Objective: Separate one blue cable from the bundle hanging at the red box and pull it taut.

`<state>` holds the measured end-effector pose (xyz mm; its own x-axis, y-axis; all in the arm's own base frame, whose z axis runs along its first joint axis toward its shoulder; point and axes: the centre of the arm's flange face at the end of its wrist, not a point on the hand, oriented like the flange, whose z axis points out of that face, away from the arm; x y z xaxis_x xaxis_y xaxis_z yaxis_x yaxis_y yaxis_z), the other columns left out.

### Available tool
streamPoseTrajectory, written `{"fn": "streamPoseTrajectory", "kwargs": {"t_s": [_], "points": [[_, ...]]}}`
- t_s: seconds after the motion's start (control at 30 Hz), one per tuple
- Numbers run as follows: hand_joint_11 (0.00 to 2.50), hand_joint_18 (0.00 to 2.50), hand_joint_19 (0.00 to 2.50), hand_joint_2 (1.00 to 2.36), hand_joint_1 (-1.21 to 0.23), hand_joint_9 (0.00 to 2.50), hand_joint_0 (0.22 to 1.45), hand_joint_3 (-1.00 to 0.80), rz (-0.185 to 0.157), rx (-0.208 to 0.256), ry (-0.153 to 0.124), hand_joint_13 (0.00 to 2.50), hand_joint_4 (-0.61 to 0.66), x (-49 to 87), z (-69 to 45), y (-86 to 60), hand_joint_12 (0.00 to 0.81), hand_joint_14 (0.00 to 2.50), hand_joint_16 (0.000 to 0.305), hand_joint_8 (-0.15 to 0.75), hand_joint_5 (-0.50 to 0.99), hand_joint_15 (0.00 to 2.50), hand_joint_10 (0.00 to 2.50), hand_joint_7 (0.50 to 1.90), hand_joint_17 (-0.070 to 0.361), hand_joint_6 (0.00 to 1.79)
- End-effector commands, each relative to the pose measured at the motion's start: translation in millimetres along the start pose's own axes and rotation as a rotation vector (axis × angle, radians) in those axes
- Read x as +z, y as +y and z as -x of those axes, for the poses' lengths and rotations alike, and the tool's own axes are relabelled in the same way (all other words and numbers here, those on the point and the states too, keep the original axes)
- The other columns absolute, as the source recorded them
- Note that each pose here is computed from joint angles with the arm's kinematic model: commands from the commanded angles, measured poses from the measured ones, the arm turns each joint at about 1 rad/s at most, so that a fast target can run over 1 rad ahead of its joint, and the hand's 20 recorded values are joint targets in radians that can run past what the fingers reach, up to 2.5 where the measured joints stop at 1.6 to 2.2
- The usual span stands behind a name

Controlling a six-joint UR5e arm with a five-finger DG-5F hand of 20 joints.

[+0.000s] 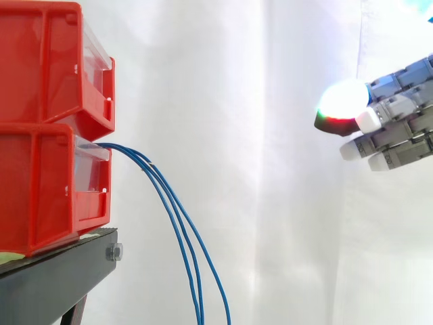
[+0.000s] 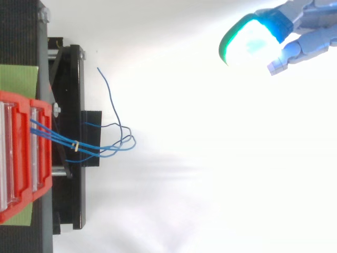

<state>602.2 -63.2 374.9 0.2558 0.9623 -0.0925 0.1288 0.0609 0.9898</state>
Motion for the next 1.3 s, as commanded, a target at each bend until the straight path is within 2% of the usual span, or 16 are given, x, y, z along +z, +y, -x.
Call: {"fn": "streamPoseTrajectory", "kwargs": {"t_s": [0.0, 0.17, 0.37, 0.53, 0.7, 0.87, 1.0, 1.1, 1.17, 1.23, 1.27], "points": [[0.04, 0.05, 0.00, 1.00, -0.56, 0.42, 0.50, -0.49, 0.003, 0.002, 0.005, 0.24, 0.26, 0.3, -0.7, 1.2, 0.323, 0.00, 0.039, 0.338, -0.23, 0.00, 0.00, 0.75, 0.088, 0.50], [0.07, 0.13, 0.01, 1.00, -0.63, 0.42, 0.50, -0.50, 0.003, -0.003, 0.005, 0.29, 0.25, 0.2, -1.5, 1.3, 0.288, 0.00, 0.032, 0.319, -0.23, 0.00, 0.00, 0.75, 0.072, 0.50], [0.08, 0.19, 0.02, 1.00, -0.67, 0.42, 0.50, -0.50, 0.006, -0.008, 0.004, 0.34, 0.24, 0.2, -3.1, 1.7, 0.283, 0.00, 0.031, 0.308, -0.23, 0.00, 0.00, 0.76, 0.069, 0.50], [0.09, 0.21, 0.04, 1.00, -0.68, 0.43, 0.50, -0.50, 0.010, -0.011, 0.006, 0.35, 0.24, 0.2, -5.0, 2.3, 0.282, 0.00, 0.030, 0.306, -0.23, 0.00, 0.00, 0.76, 0.068, 0.50], [0.09, 0.22, 0.04, 1.00, -0.68, 0.44, 0.50, -0.50, 0.036, -0.021, -0.004, 0.37, 0.24, 2.8, -8.0, 4.4, 0.284, 0.00, 0.030, 0.308, -0.23, 0.01, 0.00, 0.76, 0.068, 0.50], [0.10, 0.23, 0.05, 1.00, -0.68, 0.45, 0.50, -0.50, 0.034, -0.044, -0.001, 0.38, 0.24, 2.5, -10.8, 3.0, 0.282, 0.00, 0.030, 0.310, -0.23, 0.01, 0.00, 0.76, 0.068, 0.50], [0.10, 0.23, 0.05, 1.00, -0.67, 0.46, 0.50, -0.50, 0.003, -0.059, 0.006, 0.38, 0.24, 12.1, -19.6, -17.8, 0.283, 0.00, 0.030, 0.312, -0.23, 0.02, 0.00, 0.76, 0.067, 0.50], [0.11, 0.24, 0.05, 1.00, -0.67, 0.47, 0.50, -0.50, -0.004, -0.052, 0.008, 0.39, 0.25, 19.5, -24.9, -30.8, 0.283, 0.00, 0.030, 0.313, -0.23, 0.02, 0.00, 0.76, 0.067, 0.50], [0.11, 0.24, 0.05, 1.00, -0.67, 0.48, 0.50, -0.50, 0.008, -0.051, 0.010, 0.39, 0.25, 20.7, -27.6, -30.3, 0.283, 0.00, 0.030, 0.313, -0.23, 0.03, 0.00, 0.76, 0.067, 0.50], [0.11, 0.24, 0.05, 1.00, -0.67, 0.48, 0.50, -0.50, 0.016, -0.053, 0.008, 0.40, 0.25, 24.8, -31.6, -35.2, 0.283, 0.00, 0.030, 0.312, -0.23, 0.02, 0.00, 0.76, 0.067, 0.50], [0.12, 0.25, 0.05, 1.00, -0.67, 0.48, 0.50, -0.50, 0.017, -0.056, 0.008, 0.40, 0.25, 29.2, -36.0, -42.4, 0.283, 0.00, 0.030, 0.312, -0.23, 0.03, 0.00, 0.76, 0.067, 0.50]]}}
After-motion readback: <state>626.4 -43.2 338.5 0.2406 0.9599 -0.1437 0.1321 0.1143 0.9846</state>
